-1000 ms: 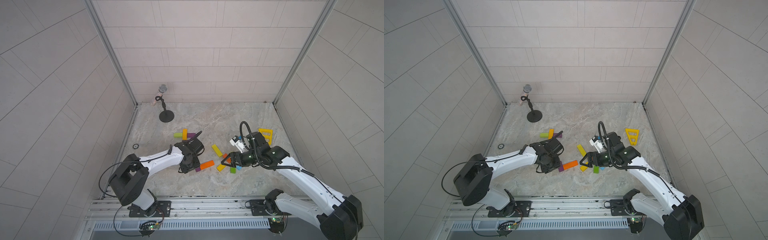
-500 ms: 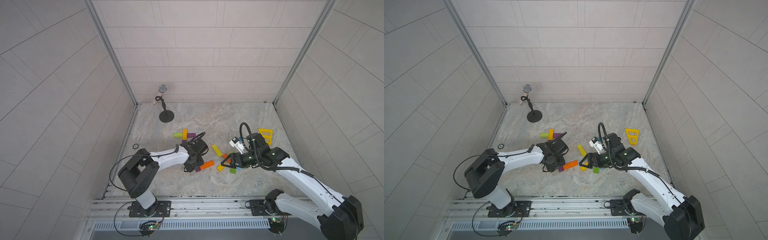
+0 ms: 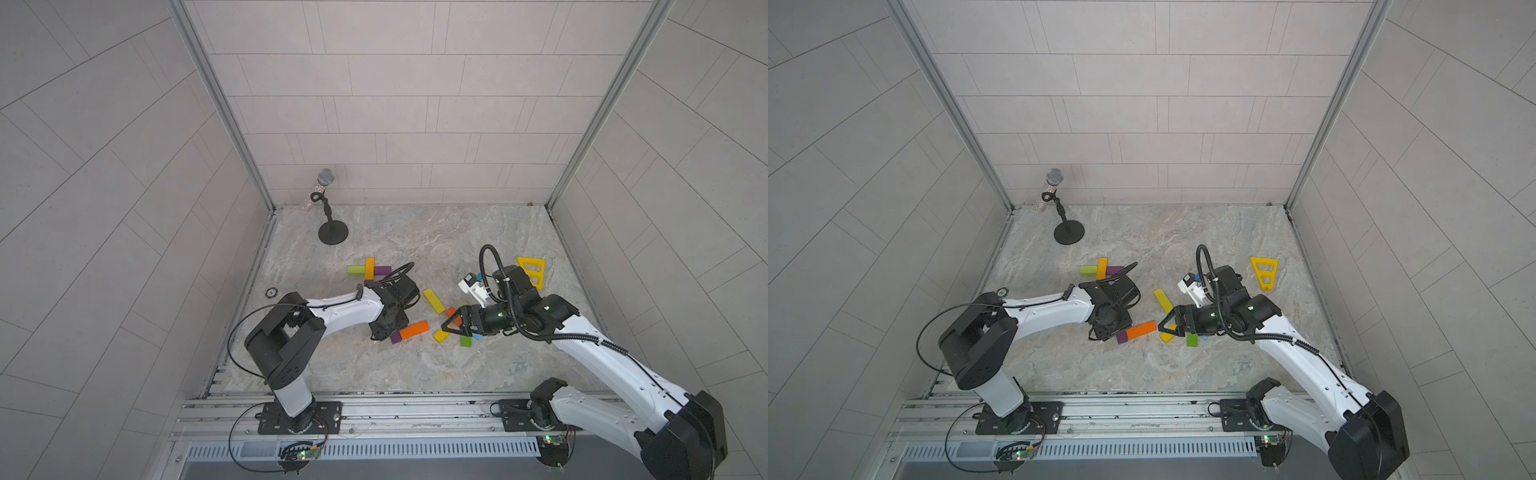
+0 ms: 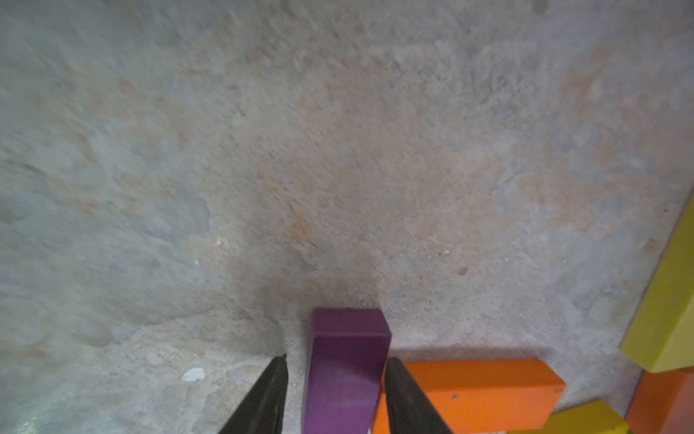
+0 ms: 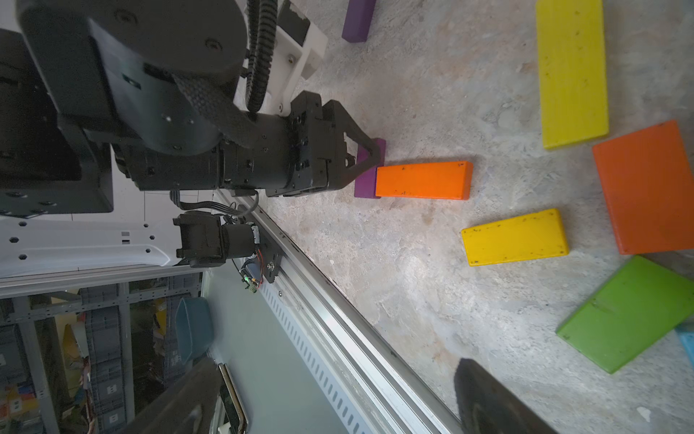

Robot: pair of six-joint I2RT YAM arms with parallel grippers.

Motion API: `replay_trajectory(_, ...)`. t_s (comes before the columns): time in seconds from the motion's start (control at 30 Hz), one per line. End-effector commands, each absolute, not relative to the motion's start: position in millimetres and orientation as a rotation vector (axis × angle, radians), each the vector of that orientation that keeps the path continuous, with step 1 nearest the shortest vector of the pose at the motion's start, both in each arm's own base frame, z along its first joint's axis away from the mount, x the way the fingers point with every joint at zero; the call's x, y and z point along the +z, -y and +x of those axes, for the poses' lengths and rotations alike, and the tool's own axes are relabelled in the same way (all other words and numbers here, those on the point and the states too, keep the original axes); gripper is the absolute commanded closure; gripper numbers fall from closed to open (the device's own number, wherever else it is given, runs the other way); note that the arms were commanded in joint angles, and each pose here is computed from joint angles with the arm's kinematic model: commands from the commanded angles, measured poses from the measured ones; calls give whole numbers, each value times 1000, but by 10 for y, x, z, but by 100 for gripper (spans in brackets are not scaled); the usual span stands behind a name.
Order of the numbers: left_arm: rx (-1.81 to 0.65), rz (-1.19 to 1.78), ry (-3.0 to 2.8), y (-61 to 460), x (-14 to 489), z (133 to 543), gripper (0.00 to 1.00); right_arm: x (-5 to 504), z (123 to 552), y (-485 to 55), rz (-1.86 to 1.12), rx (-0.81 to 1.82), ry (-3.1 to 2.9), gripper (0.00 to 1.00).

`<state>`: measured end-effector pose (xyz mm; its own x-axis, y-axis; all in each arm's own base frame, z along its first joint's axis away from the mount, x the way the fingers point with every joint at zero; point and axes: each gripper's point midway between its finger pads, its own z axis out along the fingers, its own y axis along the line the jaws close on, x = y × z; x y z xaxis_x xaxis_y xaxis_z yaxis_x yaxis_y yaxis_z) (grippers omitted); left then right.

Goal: Assemble the letter t with building blocks
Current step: Pick up the building block from the center of the board.

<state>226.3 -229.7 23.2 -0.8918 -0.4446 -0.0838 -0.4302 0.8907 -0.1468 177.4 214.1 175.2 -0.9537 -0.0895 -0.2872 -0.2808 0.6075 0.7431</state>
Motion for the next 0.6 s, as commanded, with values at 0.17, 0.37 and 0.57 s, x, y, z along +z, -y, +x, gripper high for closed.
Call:
replay_trajectory(0.17, -81, -565, -2979, 2256, 227, 2233, 54, 1751, 1756, -2144, -321, 1281, -2609, 0)
replay_trajectory(0.37, -70, -554, -2993, 2251, 201, 2165, 55, 1749, 1764, -2137, -313, 1277, -2611, 0)
replay_trajectory(0.57, -83, -556, -2990, 2268, 195, 2147, 56, 1755, 1762, -2138, -313, 1277, -2608, 0)
